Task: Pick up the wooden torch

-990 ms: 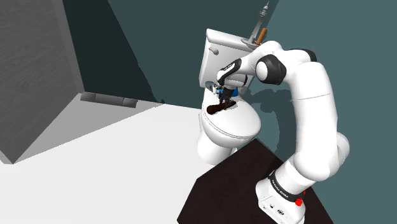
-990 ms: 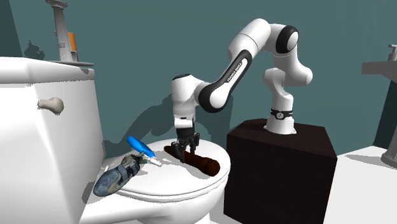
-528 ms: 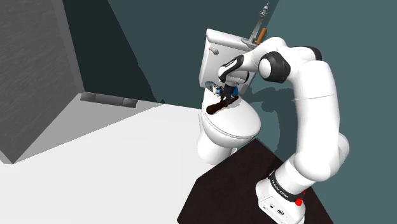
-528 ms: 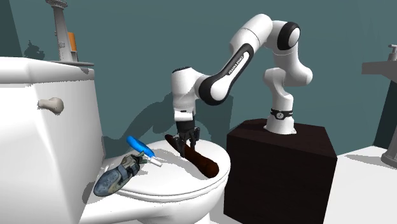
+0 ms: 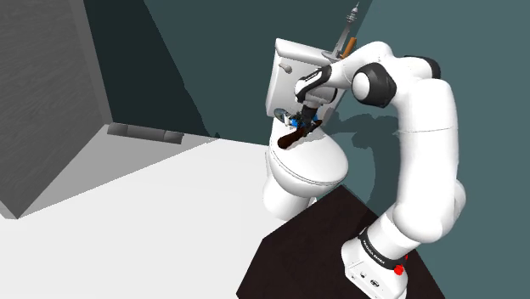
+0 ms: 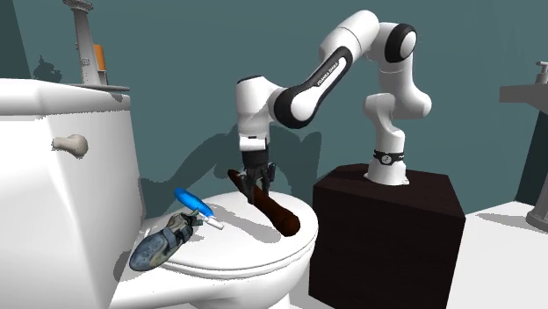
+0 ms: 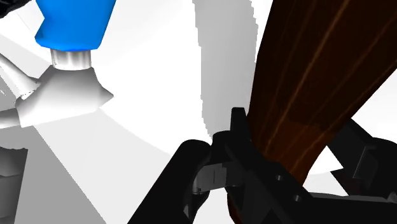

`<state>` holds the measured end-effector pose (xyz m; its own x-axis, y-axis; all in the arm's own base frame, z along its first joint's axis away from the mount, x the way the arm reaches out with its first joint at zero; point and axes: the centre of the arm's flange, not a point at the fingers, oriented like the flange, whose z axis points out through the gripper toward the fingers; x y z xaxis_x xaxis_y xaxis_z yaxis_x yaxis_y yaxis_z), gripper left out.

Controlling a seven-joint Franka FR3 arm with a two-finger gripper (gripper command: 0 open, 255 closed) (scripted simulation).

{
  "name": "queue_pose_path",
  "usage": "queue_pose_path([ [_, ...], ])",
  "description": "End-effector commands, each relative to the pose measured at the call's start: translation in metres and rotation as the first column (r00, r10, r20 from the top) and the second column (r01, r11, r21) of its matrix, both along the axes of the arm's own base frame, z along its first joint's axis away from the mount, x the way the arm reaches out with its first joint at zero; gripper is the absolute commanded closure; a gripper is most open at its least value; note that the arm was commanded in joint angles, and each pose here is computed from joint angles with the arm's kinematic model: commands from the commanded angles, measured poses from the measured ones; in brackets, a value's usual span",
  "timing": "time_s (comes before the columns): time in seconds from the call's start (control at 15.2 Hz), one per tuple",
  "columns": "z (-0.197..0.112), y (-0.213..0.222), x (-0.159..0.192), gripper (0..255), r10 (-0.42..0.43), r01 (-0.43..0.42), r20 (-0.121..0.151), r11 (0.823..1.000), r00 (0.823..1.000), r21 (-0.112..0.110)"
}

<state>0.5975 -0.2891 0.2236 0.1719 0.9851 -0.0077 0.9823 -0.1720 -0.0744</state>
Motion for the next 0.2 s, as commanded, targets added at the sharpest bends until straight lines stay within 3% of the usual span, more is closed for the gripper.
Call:
queue_pose_path([
  [0.0,0.0115,0.0008,0.0004,255,0.0,0.0,0.0,1.0,1.0,0.0],
  [0.13,0.0123,0.0008,0.0004,255,0.0,0.0,0.0,1.0,1.0,0.0],
])
